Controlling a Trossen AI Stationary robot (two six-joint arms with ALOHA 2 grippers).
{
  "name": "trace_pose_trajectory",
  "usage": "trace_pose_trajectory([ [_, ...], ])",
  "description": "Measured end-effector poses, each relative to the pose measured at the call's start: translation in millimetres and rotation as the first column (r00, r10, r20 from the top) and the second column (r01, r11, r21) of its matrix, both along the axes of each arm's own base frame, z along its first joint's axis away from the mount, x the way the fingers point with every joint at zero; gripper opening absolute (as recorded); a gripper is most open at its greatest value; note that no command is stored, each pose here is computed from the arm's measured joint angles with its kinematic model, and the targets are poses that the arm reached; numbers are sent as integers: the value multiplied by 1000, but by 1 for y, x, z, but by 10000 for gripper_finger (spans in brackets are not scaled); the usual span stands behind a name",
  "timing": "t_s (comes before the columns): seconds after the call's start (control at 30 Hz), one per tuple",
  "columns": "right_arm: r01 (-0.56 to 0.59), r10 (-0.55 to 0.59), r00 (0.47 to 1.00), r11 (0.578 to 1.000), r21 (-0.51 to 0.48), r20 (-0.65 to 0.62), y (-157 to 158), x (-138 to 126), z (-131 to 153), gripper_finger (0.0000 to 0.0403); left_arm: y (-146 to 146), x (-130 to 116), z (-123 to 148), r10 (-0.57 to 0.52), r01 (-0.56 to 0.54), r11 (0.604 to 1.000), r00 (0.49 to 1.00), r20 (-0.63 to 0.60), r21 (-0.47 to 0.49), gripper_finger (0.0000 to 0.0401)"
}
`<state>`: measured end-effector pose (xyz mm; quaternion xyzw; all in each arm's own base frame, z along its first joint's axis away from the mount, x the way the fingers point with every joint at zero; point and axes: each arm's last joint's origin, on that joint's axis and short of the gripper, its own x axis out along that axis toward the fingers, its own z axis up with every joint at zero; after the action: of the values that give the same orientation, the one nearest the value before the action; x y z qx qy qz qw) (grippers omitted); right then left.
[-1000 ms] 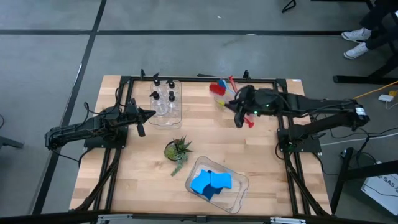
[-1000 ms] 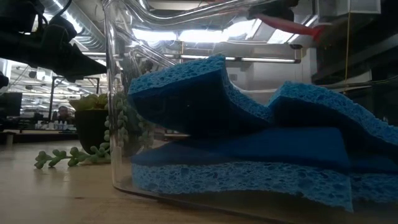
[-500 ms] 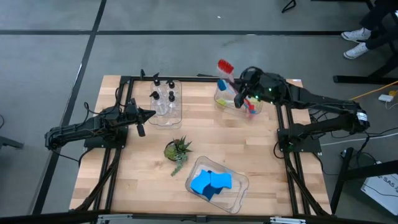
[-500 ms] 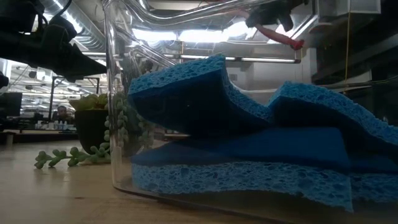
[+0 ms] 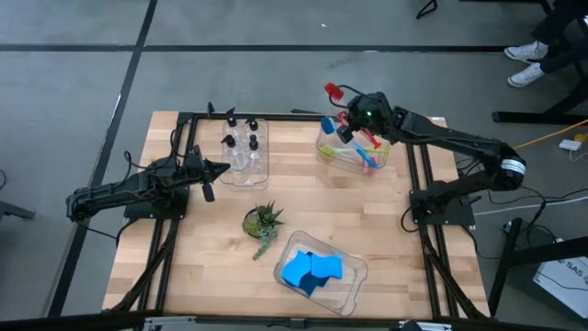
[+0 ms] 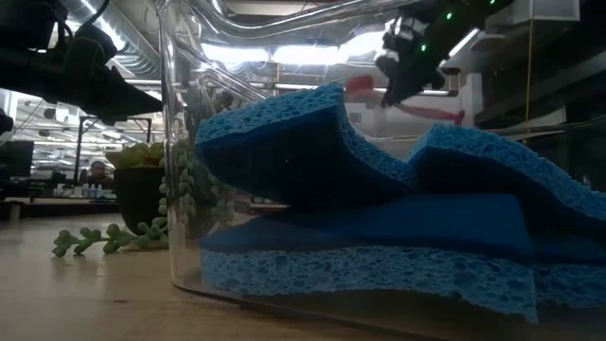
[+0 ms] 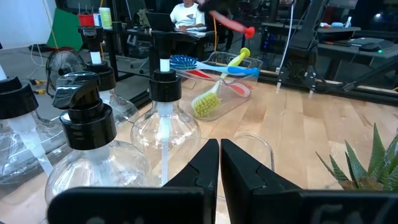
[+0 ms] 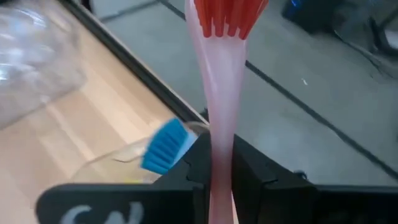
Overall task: Pick & Place Kitchen Sink Supplies
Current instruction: Put the orange dish brush into the top right transparent bin
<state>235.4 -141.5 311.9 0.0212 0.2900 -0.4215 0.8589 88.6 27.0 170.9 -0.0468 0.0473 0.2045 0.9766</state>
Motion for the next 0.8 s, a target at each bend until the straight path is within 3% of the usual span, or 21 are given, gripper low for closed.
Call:
trace_pose_trajectory([
  [0.1, 48, -47, 999, 997, 64, -18, -9, 0, -11, 40, 0, 0, 0, 0, 0, 1000, 1000, 0, 0, 10],
  [0.3, 104, -75, 982, 981, 165, -172, -14, -5, -43, 42, 0, 0, 0, 0, 0, 1000, 1000, 0, 0, 12],
  [0.53, 142, -96, 977, 959, 245, -193, -7, -14, -82, 43, 0, 0, 0, 0, 0, 1000, 1000, 0, 0, 8],
  [0.8, 104, -44, 980, 944, 313, -195, -4, -17, -92, 49, 0, 0, 0, 1, -1, 1000, 1000, 0, 0, 9],
])
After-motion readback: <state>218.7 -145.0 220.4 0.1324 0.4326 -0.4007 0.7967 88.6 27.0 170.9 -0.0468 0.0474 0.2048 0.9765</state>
